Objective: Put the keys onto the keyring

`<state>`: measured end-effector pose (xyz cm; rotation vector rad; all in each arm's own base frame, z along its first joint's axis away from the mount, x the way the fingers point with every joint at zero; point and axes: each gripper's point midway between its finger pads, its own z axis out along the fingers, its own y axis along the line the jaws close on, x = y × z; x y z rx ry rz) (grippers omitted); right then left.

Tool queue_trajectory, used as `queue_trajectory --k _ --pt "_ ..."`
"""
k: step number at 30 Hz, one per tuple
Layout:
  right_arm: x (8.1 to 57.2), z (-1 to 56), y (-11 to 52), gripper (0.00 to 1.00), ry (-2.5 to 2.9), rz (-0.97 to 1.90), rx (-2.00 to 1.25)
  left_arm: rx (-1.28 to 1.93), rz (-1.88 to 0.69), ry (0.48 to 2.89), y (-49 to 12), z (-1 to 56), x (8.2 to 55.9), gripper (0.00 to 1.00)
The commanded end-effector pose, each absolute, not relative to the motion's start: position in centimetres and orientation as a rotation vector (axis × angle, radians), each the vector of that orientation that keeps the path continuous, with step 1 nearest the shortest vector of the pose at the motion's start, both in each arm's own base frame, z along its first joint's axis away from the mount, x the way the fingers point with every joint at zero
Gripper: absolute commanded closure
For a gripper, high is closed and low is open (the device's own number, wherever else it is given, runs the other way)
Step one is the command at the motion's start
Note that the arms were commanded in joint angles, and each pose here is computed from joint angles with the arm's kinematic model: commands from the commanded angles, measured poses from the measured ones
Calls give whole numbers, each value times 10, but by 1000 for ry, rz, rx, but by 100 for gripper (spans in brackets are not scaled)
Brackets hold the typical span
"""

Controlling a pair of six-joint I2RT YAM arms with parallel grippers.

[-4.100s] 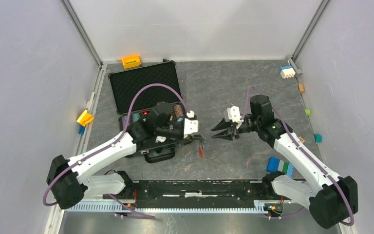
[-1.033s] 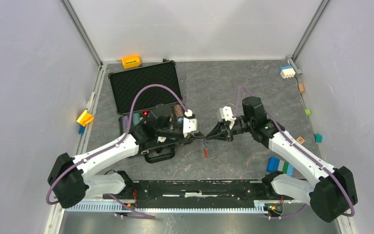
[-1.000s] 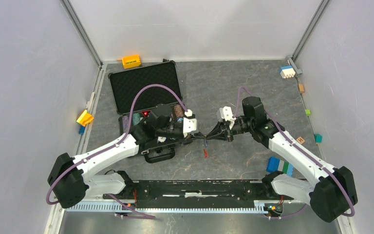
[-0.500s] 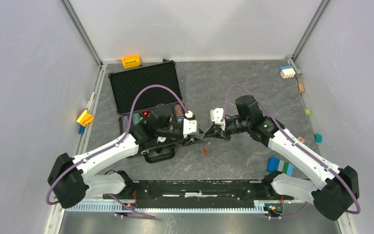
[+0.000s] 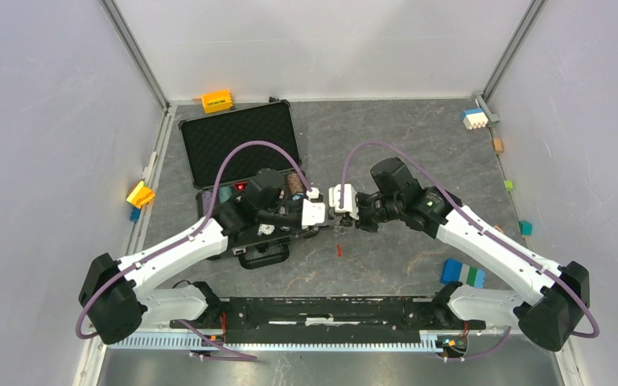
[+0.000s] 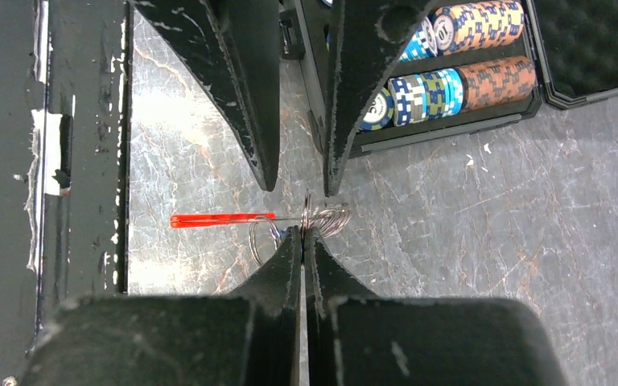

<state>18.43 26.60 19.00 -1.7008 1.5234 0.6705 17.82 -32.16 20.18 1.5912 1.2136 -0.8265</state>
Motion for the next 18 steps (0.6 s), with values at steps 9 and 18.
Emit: queue_trajectory --k 9,18 --pt "180 213 278 100 1415 694 -1701 1516 -849 994 -328 224 183 61" --pt "177 211 279 100 1404 736 -1708 1504 -867 913 -324 222 178 61"
